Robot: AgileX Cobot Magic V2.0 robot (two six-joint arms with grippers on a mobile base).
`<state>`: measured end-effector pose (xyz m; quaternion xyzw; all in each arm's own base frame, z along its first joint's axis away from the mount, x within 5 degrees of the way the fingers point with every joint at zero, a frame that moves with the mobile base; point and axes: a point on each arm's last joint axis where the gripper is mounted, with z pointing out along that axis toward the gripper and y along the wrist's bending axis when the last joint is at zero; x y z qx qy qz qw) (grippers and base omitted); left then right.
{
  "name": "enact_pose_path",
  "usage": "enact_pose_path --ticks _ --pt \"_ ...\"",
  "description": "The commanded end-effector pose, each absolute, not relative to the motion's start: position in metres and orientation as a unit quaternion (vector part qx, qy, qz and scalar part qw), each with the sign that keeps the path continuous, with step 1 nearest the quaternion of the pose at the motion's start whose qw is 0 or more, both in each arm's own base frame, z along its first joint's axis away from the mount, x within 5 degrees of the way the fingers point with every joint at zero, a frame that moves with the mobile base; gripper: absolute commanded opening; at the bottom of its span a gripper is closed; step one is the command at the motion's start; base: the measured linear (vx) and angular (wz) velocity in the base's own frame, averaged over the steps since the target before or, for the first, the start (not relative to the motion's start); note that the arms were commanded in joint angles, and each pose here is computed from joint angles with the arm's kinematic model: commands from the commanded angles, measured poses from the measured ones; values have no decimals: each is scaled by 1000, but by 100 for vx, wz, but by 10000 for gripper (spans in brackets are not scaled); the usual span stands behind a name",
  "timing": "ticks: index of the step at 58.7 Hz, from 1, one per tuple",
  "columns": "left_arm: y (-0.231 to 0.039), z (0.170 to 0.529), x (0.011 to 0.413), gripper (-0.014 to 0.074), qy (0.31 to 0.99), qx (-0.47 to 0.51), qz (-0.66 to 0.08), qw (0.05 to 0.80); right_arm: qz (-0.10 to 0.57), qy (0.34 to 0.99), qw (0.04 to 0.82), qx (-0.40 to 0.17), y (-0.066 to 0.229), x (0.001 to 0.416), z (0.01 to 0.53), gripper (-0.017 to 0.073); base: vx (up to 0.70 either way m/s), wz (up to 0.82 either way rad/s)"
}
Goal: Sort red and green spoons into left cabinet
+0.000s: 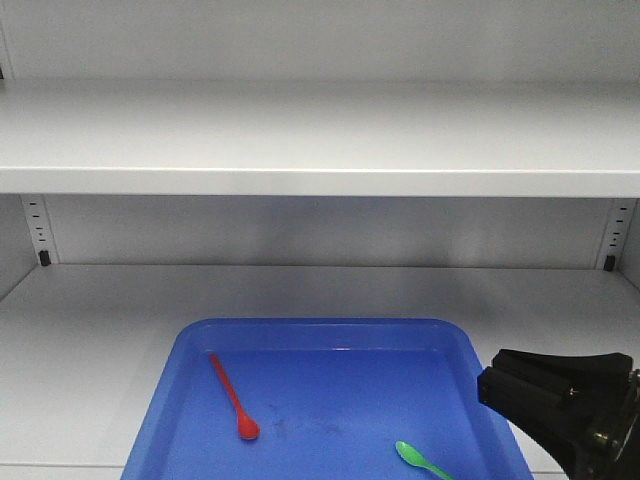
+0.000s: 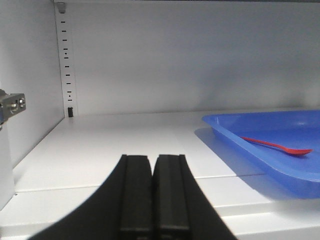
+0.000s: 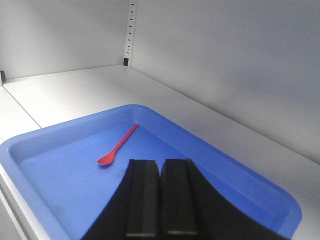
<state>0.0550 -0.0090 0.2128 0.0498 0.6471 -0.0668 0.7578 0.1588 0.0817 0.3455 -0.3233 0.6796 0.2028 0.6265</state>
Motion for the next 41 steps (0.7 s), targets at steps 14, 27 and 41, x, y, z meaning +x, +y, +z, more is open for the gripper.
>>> enact_pose_path --ticks 14,27,41 --pt "-8 221 52 0 610 43 -72 788 204 642 689 -267 77 161 368 -6 0 0" --pt "-8 221 52 0 610 43 -72 788 132 643 727 -199 69 168 362 -6 0 0" --pt "-8 221 52 0 610 43 -72 788 95 708 679 -166 64 171 348 -6 0 0"
